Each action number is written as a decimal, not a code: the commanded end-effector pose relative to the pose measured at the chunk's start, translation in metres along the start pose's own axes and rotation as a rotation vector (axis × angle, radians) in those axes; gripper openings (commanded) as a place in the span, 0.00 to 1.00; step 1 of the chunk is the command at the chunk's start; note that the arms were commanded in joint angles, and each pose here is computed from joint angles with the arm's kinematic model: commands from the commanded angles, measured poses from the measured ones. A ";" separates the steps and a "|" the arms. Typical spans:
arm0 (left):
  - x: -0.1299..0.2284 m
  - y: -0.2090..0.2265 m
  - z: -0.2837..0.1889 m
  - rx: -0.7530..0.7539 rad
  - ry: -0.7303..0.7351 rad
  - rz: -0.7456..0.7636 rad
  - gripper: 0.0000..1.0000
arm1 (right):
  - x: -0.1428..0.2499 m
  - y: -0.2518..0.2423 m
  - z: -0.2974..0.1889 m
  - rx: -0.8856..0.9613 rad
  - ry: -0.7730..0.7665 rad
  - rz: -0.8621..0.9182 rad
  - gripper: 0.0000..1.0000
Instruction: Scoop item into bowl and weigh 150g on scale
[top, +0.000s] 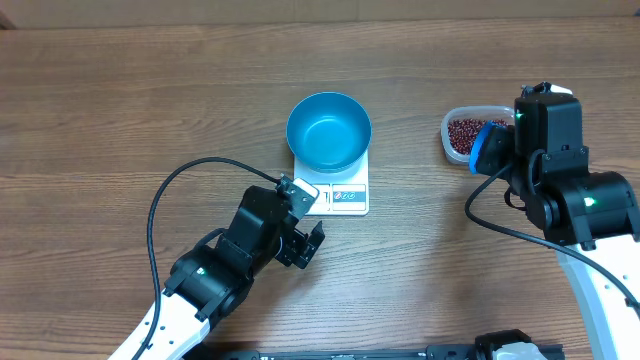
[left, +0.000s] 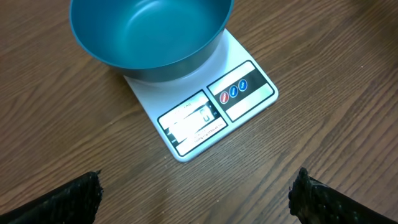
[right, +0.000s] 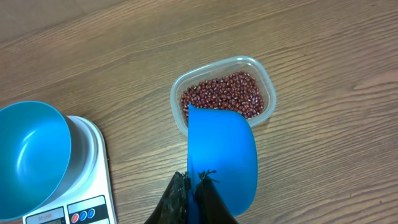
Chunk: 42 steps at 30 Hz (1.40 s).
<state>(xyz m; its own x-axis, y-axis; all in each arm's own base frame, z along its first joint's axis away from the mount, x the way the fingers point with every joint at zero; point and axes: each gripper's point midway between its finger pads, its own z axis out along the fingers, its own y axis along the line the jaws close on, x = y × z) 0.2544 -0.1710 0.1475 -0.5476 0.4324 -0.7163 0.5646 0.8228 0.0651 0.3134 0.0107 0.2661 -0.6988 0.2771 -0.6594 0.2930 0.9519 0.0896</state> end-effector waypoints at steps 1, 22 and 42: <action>0.000 0.001 -0.001 0.002 -0.009 -0.011 1.00 | -0.011 0.001 -0.008 -0.014 -0.033 0.018 0.04; 0.001 0.001 -0.002 0.001 -0.005 -0.010 0.99 | -0.046 -0.010 -0.016 0.091 -0.133 -0.118 0.04; 0.001 0.001 -0.002 0.002 -0.004 -0.010 1.00 | -0.060 -0.014 0.091 0.370 0.033 -0.357 0.04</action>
<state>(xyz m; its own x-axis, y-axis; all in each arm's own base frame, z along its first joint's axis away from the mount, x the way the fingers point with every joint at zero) 0.2539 -0.1706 0.1468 -0.5500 0.4338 -0.7137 0.5647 0.8228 0.0649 0.4041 -0.0245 0.2230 -0.8380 -0.0523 -0.5432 0.2036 0.8936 -0.4001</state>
